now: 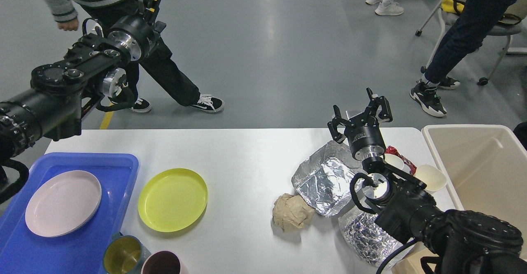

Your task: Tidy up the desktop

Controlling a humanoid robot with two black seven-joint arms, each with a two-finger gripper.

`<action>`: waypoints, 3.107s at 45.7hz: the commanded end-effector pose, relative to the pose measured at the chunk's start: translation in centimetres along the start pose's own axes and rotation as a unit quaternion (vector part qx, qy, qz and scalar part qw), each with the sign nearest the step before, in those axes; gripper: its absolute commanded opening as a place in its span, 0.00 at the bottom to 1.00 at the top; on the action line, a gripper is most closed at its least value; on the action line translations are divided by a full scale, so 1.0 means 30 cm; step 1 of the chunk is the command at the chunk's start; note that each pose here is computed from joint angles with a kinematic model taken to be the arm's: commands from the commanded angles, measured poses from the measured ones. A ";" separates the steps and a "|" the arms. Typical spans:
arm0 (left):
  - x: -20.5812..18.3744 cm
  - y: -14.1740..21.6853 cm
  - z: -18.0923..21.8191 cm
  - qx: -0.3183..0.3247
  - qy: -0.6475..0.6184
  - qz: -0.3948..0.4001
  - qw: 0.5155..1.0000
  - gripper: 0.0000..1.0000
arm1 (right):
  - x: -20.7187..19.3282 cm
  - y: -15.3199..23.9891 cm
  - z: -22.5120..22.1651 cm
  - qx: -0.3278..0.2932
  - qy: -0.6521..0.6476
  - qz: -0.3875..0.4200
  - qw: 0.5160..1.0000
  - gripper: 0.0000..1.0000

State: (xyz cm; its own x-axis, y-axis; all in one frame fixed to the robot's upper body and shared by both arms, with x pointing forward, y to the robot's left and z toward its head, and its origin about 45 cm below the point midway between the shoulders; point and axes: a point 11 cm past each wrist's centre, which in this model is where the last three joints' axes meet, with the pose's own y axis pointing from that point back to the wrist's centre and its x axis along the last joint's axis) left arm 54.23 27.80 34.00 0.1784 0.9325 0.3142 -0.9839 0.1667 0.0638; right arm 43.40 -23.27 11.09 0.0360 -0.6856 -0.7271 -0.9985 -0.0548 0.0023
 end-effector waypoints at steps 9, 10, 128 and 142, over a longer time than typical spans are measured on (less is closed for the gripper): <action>-0.091 -0.033 0.178 -0.016 -0.132 -0.094 0.987 0.97 | -0.001 0.000 0.000 0.000 0.000 0.000 1.000 1.00; -0.099 -0.031 0.174 -0.012 -0.136 -0.105 0.985 0.97 | -0.002 -0.001 0.001 0.000 -0.001 -0.001 1.000 1.00; -0.376 0.411 -0.208 0.352 -0.362 -0.522 0.687 0.97 | -0.005 0.000 0.004 -0.001 -0.002 -0.002 1.000 1.00; -0.386 0.412 -0.213 0.352 -0.364 -0.524 0.685 0.97 | -0.004 -0.001 0.002 -0.001 -0.001 -0.002 1.000 1.00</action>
State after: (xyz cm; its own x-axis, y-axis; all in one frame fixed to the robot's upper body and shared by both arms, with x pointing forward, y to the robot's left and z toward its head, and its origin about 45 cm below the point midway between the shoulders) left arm 40.02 21.09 25.29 0.9922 -0.0312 0.1207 -0.1128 0.1875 0.9758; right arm 43.41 -23.11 11.13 0.0401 -0.6830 -0.7293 -0.9983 -0.0591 0.0004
